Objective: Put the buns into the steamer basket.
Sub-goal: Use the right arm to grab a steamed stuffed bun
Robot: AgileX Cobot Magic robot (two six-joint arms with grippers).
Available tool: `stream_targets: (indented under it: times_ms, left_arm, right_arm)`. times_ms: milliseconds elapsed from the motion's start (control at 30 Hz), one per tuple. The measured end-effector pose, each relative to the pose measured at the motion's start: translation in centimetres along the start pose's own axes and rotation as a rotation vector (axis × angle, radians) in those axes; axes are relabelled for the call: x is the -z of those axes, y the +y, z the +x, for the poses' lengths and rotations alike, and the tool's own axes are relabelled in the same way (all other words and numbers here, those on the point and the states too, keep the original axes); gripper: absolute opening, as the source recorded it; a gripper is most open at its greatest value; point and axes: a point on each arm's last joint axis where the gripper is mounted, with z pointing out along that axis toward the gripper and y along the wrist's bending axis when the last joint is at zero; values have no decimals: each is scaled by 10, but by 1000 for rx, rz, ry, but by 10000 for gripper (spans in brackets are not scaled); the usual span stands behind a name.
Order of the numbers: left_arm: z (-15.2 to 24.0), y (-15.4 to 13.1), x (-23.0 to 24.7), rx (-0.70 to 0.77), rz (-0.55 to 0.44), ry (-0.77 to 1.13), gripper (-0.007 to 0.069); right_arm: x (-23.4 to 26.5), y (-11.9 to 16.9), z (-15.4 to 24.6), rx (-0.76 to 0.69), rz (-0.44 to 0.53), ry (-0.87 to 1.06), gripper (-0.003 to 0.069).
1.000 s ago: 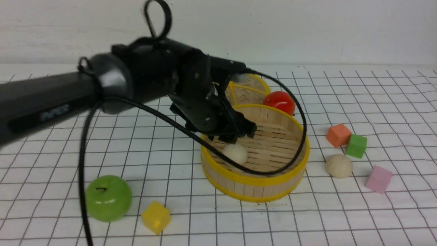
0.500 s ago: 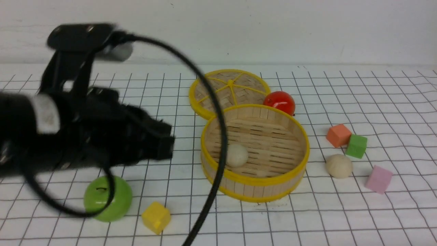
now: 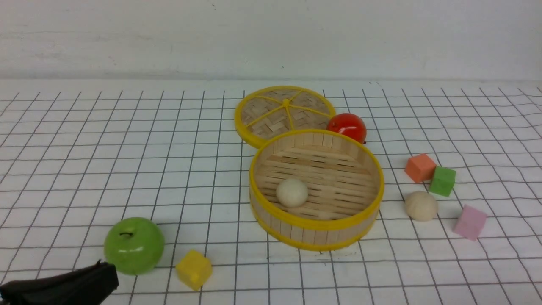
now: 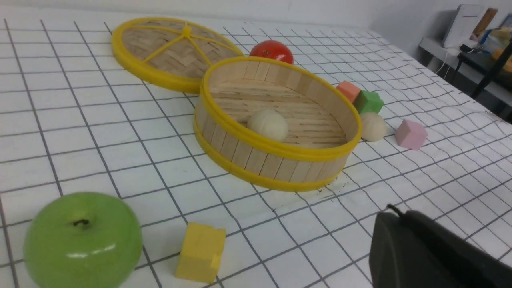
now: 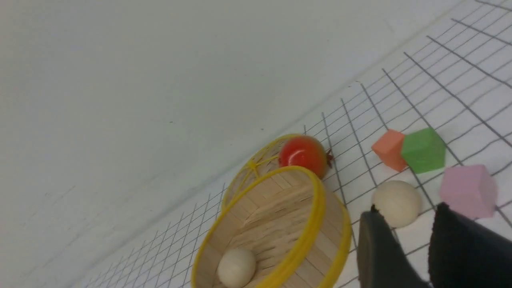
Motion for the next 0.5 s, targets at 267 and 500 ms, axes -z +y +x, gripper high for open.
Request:
stream_targets:
  times_ms: [267, 500]
  left_arm:
    - [22, 7, -3, 1, -19, 64, -13]
    - [27, 8, -3, 2, -25, 92, -13]
  right_arm:
    - [-44, 63, -64, 366, 124, 440, 48]
    - [-153, 62, -69, 395, 268, 870, 25]
